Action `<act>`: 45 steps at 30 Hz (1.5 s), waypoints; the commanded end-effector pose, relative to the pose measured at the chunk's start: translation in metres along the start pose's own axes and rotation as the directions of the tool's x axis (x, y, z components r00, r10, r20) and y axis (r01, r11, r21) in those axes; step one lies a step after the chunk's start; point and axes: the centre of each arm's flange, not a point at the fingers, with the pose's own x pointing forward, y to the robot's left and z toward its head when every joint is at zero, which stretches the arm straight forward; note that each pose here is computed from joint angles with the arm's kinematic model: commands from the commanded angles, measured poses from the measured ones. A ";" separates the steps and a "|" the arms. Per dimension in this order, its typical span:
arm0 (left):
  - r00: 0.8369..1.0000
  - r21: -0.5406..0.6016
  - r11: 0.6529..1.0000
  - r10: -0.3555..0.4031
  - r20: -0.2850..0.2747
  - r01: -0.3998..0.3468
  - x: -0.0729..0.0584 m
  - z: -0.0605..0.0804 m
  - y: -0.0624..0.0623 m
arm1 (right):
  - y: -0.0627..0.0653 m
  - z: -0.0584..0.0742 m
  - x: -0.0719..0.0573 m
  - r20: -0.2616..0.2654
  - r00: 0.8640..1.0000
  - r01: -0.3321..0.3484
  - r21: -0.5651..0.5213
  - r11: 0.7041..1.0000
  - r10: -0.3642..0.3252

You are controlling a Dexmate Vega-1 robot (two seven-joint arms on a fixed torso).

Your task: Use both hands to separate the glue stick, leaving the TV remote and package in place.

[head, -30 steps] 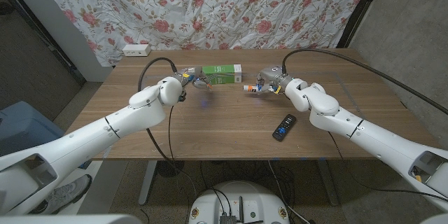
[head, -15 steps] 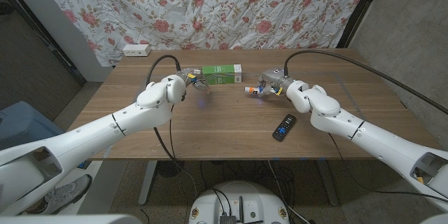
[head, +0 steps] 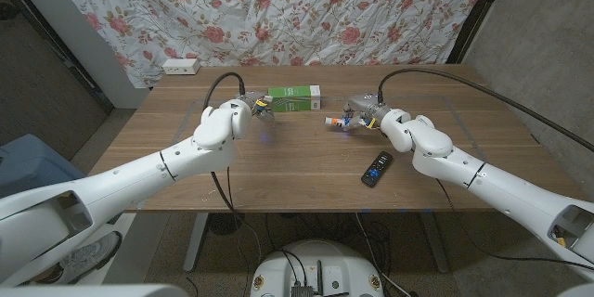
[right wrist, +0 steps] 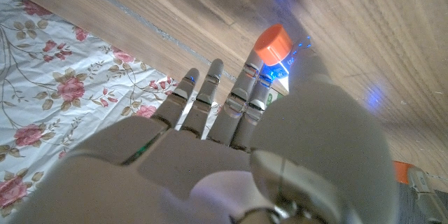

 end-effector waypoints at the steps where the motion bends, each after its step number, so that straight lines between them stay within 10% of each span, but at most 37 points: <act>1: 0.998 0.063 0.998 0.002 -0.062 0.002 -0.003 0.005 -0.010 | 0.007 0.001 -0.003 -0.001 1.000 -0.003 0.011 1.000 0.003; 45: 0.986 0.156 0.987 -0.006 -0.165 0.032 0.007 -0.004 -0.045 | 0.026 -0.006 0.004 -0.025 1.000 0.000 0.020 1.000 0.000</act>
